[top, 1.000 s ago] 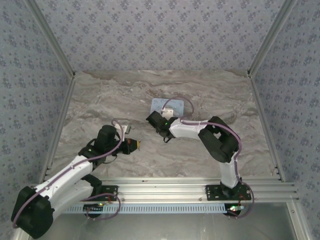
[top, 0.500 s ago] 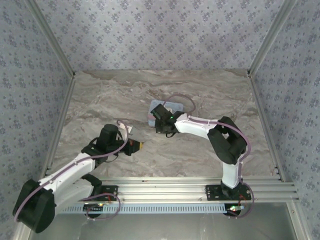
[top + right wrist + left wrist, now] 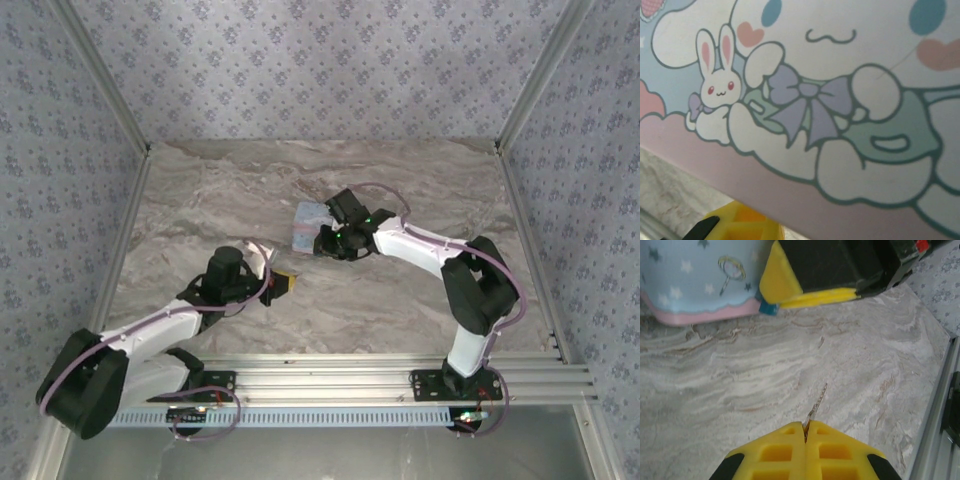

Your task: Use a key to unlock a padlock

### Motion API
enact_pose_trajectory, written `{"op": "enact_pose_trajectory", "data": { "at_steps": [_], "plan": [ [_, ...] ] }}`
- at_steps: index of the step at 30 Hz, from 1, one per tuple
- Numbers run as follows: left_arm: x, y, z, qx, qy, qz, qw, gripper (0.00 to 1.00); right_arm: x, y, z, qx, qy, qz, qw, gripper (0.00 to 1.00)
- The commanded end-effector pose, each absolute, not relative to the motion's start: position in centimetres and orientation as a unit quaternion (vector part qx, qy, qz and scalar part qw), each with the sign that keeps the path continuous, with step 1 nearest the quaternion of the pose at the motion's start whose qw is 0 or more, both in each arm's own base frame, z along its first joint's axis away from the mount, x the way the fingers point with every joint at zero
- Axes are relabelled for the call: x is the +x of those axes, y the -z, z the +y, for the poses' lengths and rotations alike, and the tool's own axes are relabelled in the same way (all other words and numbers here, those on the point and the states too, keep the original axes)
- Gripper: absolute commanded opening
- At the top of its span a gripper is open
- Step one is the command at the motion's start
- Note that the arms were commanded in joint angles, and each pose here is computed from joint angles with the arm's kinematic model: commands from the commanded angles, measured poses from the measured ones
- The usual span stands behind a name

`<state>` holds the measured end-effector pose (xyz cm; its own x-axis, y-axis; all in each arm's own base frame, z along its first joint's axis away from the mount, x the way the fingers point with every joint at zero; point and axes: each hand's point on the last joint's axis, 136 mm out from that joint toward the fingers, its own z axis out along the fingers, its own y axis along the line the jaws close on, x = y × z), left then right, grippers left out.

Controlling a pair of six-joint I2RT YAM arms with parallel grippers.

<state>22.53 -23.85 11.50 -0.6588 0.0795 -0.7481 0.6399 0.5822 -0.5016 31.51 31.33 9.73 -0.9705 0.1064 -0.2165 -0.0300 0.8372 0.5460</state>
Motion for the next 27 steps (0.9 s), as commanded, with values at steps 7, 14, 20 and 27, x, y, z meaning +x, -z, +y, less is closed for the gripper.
{"op": "enact_pose_trajectory", "data": {
  "at_steps": [7,14,20,27],
  "plan": [
    [24.7,-13.7,-25.1,0.235,0.418,0.761,0.436,0.0,29.6,-11.2,31.6,0.06,-0.363,0.928,0.05,0.0],
    [24.8,-13.1,-26.2,0.245,0.442,0.749,0.429,0.0,29.5,-11.9,31.3,0.084,-0.395,0.914,0.023,0.0],
    [25.1,-12.3,-26.5,0.252,0.439,0.748,0.429,0.0,29.5,-12.5,30.9,0.103,-0.415,0.904,0.005,0.0],
    [25.8,-11.7,-27.3,0.257,0.446,0.744,0.426,0.0,29.4,-12.9,30.6,0.116,-0.421,0.899,-0.004,0.0]
  ]
}}
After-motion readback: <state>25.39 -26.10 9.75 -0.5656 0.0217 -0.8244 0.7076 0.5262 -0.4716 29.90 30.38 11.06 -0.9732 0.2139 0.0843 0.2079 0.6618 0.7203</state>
